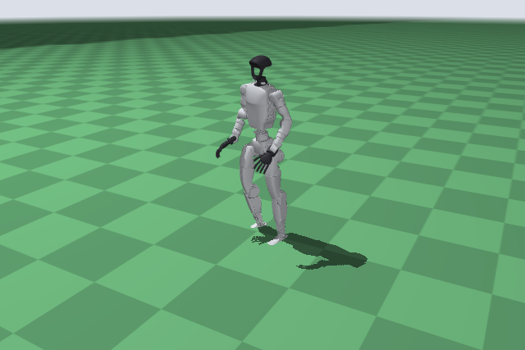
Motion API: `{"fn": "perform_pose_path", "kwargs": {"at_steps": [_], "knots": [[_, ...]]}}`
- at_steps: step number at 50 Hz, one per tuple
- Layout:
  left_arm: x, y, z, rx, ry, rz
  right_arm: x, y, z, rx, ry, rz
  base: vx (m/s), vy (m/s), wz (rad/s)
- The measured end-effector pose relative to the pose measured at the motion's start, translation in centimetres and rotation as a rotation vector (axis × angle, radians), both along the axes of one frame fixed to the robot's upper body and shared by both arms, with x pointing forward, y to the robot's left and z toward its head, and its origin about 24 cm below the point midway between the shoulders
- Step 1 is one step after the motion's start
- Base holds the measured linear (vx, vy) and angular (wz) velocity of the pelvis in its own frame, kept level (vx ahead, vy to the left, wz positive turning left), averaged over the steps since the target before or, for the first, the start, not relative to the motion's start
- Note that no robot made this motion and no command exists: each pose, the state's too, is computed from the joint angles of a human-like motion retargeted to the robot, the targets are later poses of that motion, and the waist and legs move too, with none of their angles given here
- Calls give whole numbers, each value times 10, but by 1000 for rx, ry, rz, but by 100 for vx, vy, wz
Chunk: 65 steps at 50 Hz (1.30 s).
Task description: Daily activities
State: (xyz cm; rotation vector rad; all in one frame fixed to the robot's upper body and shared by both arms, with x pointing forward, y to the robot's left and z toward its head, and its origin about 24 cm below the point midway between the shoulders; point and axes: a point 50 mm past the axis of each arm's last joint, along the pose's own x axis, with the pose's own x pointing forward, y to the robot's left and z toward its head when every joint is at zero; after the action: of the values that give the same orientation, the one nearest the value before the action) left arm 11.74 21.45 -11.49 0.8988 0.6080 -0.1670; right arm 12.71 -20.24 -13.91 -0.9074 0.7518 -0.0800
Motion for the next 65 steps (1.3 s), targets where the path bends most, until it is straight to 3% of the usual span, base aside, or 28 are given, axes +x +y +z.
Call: {"fn": "perform_pose_path", "kwargs": {"at_steps": [5,12,30,35,42,47,52,58,65], "knots": [[-10,-13,-8,-42,35,33,-14,7,-6,24,35,-4,0,1,11],[7,2,-6,-47,37,82,15,10,3,54,-28,22,1,0,1],[-17,2,-27,-157,294,66,136,60,84,169,-445,249,0,1,6],[-38,30,-22,-134,373,18,146,63,96,189,-474,302,0,0,0],[58,-11,82,-321,-159,-399,139,70,95,289,-435,379,0,0,0],[101,-90,222,-455,-691,-930,123,100,92,468,-361,520,1,-2,23],[72,-176,332,-601,-1101,-1510,104,145,110,784,-348,653,1,-4,26],[28,-243,374,-736,-1117,-1970,97,170,156,1176,-400,717,0,-1,3],[12,-277,376,-827,-878,-2130,92,173,186,1469,-369,720,0,0,0]]}}
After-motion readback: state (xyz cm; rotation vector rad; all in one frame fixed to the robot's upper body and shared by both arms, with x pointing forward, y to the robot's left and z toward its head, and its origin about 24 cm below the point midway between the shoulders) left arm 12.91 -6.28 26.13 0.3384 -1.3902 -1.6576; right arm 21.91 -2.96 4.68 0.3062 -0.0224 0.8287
